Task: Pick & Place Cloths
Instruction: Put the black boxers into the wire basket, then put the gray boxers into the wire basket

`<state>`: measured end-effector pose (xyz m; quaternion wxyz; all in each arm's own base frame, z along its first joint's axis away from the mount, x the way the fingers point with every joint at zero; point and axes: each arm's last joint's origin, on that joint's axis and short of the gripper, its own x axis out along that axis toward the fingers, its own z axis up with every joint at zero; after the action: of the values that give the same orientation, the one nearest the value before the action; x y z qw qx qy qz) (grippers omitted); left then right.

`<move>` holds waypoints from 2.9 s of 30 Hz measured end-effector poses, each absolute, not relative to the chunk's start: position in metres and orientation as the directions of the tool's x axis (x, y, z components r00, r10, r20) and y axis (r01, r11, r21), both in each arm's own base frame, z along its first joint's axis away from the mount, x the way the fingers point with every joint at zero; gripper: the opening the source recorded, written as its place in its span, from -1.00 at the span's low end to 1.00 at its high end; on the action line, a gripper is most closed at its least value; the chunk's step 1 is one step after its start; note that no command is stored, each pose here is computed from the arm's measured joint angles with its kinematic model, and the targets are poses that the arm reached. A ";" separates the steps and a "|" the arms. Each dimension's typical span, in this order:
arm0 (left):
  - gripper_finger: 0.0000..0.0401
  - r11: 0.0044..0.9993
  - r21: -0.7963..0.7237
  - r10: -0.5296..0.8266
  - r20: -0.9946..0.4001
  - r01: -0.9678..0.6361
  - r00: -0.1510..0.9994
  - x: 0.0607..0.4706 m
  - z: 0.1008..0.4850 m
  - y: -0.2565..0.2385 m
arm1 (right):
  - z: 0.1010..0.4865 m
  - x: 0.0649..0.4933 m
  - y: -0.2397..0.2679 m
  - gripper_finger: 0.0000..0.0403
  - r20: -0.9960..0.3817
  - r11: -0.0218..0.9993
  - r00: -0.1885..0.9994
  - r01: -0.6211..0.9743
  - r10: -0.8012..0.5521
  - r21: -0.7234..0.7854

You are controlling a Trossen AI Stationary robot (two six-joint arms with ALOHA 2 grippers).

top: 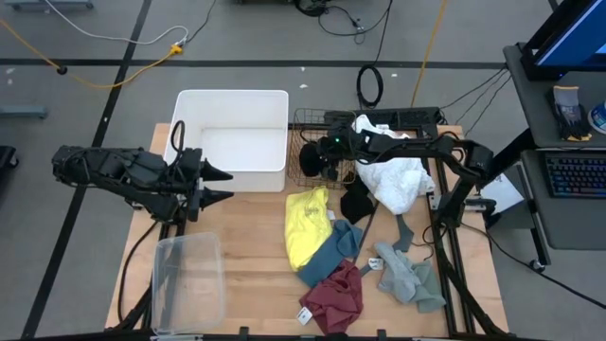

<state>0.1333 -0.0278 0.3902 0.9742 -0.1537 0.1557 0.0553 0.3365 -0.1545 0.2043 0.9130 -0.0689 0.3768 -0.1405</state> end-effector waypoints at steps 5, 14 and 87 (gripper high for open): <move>0.25 0.947 -0.282 0.060 -0.321 -0.156 0.945 0.133 0.390 -0.028 | 0.211 0.333 -0.154 -0.11 -0.661 0.935 0.661 0.254 -0.356 -0.249; 0.25 0.952 -0.268 0.060 -0.322 -0.152 0.945 0.133 0.390 -0.028 | 0.283 0.317 -0.110 0.18 -0.486 0.902 0.778 0.233 -0.397 -0.364; 0.25 0.973 -0.220 0.011 -0.245 -0.067 0.969 0.110 0.303 -0.028 | 0.291 0.154 0.120 0.15 -0.883 0.753 0.234 0.461 0.407 0.469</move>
<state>0.1096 -0.0284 0.3026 0.9857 -0.1143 0.1219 0.0199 0.1541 0.1199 0.2911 0.7028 0.3507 0.6186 -0.0191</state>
